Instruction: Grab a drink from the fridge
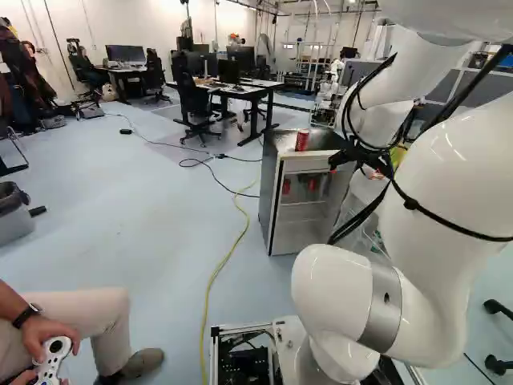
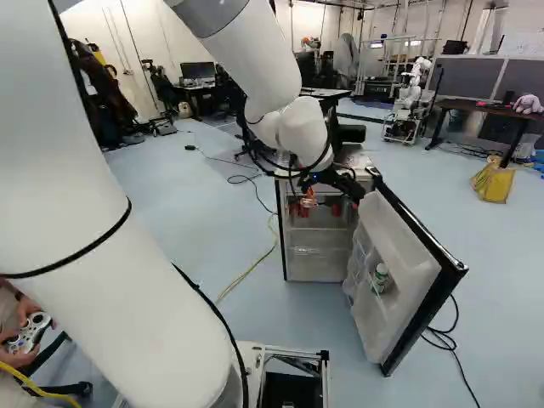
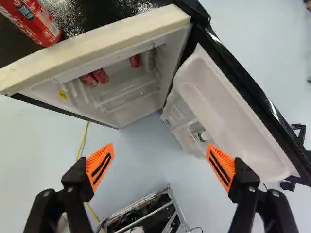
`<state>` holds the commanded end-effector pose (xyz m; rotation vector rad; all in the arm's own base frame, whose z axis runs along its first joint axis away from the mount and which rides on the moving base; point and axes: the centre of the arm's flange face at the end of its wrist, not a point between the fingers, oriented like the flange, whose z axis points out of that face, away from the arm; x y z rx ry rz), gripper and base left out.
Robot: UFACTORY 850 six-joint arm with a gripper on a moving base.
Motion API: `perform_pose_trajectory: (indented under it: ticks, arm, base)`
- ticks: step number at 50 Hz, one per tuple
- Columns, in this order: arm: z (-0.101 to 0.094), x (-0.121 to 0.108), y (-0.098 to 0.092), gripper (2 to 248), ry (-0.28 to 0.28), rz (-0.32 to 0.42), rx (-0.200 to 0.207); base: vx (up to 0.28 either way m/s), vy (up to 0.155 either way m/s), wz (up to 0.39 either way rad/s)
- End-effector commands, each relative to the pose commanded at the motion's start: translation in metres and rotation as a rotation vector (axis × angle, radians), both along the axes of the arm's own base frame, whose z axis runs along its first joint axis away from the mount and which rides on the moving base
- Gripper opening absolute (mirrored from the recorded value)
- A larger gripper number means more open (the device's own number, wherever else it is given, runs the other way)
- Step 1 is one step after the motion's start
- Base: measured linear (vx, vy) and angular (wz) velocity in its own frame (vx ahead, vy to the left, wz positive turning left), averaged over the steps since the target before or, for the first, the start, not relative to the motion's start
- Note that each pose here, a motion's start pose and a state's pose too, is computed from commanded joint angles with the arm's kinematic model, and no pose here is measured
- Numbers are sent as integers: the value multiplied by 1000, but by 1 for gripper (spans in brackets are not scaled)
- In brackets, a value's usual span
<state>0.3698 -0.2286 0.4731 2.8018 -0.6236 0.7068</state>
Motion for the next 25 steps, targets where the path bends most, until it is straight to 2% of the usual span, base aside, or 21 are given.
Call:
perform_pose_trajectory:
  ticks: [19, 25]
  arm:
    - [14, -3, 0, 247, 128, -11, 66]
    - [15, 1, -3, 247, 145, -14, 75]
  base:
    - [0, 0, 0]
    - [0, 0, 0]
